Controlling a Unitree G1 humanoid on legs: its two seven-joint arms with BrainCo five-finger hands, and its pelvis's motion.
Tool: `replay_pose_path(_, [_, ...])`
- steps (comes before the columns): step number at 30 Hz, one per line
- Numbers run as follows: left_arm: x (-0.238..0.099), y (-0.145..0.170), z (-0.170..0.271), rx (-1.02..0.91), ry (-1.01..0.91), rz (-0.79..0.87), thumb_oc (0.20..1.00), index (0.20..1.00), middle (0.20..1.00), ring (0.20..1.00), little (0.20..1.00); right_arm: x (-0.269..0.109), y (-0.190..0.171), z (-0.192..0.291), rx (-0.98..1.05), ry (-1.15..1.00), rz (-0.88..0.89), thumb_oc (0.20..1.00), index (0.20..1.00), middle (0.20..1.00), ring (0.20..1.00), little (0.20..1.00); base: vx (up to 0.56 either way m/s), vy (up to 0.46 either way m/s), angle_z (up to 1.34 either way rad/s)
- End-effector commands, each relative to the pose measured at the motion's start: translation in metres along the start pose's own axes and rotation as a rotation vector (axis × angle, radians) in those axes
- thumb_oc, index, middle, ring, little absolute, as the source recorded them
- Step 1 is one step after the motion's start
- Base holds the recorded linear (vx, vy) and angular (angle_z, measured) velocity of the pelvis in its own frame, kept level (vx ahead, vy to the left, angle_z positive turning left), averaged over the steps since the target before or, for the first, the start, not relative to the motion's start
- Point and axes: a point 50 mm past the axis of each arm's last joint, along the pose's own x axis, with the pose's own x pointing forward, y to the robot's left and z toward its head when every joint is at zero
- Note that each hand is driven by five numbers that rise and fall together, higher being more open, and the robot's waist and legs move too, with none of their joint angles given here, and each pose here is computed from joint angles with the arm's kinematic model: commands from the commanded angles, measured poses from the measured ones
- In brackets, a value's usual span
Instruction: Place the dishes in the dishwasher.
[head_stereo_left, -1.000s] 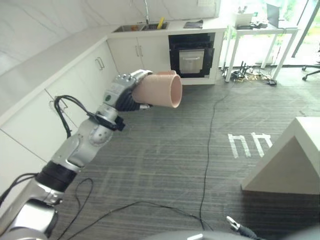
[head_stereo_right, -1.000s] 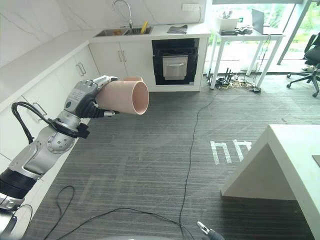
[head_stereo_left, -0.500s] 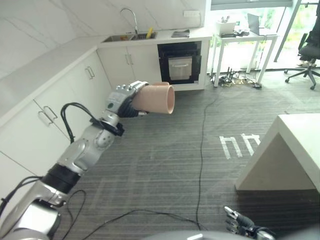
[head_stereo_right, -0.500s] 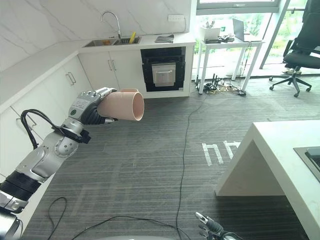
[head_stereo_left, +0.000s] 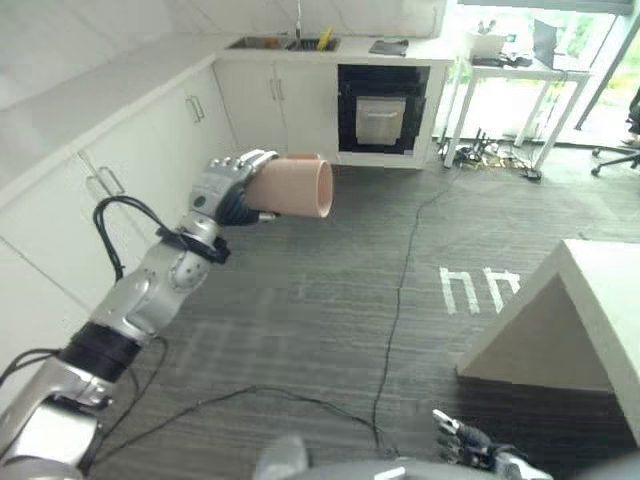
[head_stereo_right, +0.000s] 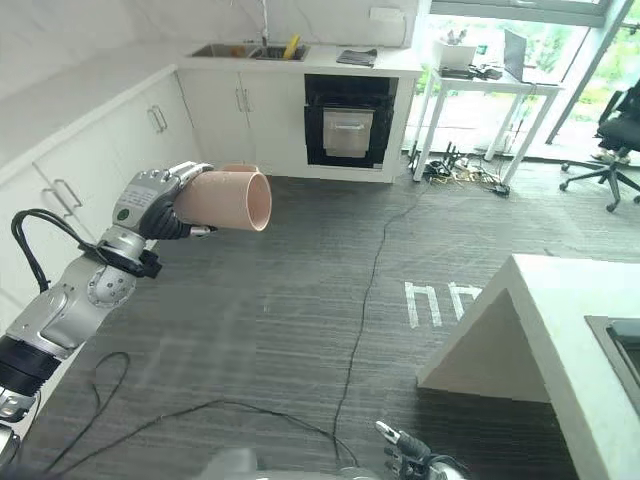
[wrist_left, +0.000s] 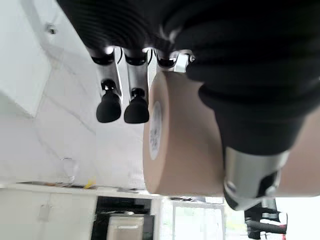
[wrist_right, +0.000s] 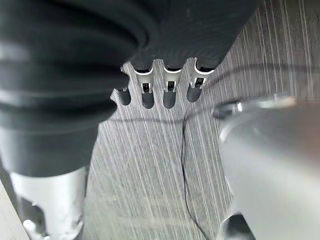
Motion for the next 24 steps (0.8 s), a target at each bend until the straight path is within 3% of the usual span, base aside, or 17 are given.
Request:
replay_pose_path(1, [0.018, 0.045, 0.004, -0.007, -0.042, 0.218, 0.200, 0.200, 0.200, 0.200, 0.200, -0.003, -0.006, 0.026, -0.041, -0.092, 0.000, 1.000, 1.000, 1.000, 1.000, 1.000, 0.41, 0.274, -0.15])
replay_pose_path(6, [0.014, 0.031, 0.007, -0.015, -0.051, 0.187, 0.200, 0.200, 0.200, 0.200, 0.200, -0.005, -0.014, 0.010, -0.021, -0.056, -0.032, 1.000, 1.000, 1.000, 1.000, 1.000, 0.40, 0.323, -0.01])
replay_pose_path(11, [0.020, 0.030, 0.012, 0.013, -0.139, 0.147, 0.200, 0.200, 0.200, 0.200, 0.200, 0.001, 0.007, 0.001, 0.065, -0.119, -0.022, 1.000, 1.000, 1.000, 1.000, 1.000, 0.64, 0.462, -0.06])
replay_pose_path(15, [0.031, 0.040, 0.020, 0.026, -0.138, 0.172, 0.200, 0.200, 0.200, 0.200, 0.200, -0.001, 0.000, 0.003, 0.041, -0.122, -0.013, 1.000, 1.000, 1.000, 1.000, 1.000, 0.57, -0.165, 0.66])
replay_pose_path(19, [0.019, 0.028, 0.025, -0.002, -0.122, 0.161, 0.200, 0.200, 0.200, 0.200, 0.200, -0.002, -0.008, -0.002, 0.044, -0.005, -0.066, 1.000, 1.000, 1.000, 1.000, 1.000, 0.55, -0.333, -0.17])
replay_pose_path(24, [0.010, 0.038, 0.021, -0.034, -0.105, 0.190, 0.200, 0.200, 0.200, 0.200, 0.200, -0.011, -0.030, -0.013, -0.008, 0.034, -0.108, 1.000, 1.000, 1.000, 1.000, 1.000, 0.51, -0.414, 0.30])
